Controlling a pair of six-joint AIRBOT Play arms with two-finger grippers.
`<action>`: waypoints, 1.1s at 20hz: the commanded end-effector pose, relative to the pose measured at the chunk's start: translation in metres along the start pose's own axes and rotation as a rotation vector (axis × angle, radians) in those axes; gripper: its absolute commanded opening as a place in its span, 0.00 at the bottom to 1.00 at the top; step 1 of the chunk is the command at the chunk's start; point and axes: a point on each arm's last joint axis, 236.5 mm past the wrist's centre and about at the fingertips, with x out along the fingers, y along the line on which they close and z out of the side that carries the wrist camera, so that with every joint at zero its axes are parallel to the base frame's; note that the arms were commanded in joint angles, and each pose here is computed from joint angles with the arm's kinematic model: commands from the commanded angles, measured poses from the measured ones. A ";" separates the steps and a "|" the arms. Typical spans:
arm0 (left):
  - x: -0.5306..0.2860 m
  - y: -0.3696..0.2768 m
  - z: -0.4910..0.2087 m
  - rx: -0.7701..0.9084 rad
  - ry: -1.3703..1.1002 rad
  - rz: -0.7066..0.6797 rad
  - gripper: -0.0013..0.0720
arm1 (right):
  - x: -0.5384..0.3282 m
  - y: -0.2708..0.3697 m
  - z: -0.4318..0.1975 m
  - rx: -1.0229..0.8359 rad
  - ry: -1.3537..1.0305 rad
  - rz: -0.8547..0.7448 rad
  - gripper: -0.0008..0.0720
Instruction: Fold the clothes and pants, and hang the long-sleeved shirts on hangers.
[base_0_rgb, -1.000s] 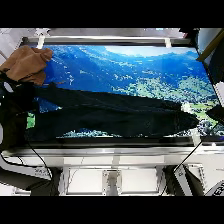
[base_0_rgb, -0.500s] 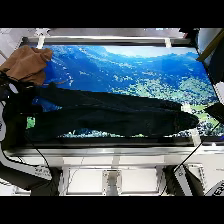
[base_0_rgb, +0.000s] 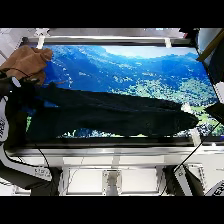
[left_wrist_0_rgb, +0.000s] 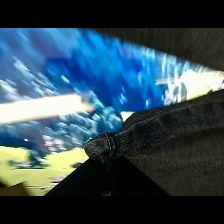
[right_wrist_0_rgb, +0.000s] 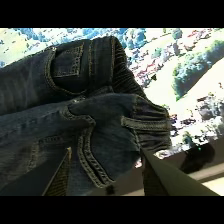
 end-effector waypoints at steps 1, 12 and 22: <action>-0.055 0.018 0.029 -0.031 -0.133 0.087 0.04 | -0.001 -0.022 -0.020 -0.021 0.085 -0.089 0.68; -0.208 0.015 0.060 -0.248 -0.561 0.196 0.04 | 0.084 -0.032 -0.032 0.083 0.260 0.087 0.68; -0.162 -0.010 0.030 -0.246 -0.452 0.133 0.04 | 0.188 -0.012 -0.015 0.031 0.278 0.184 0.68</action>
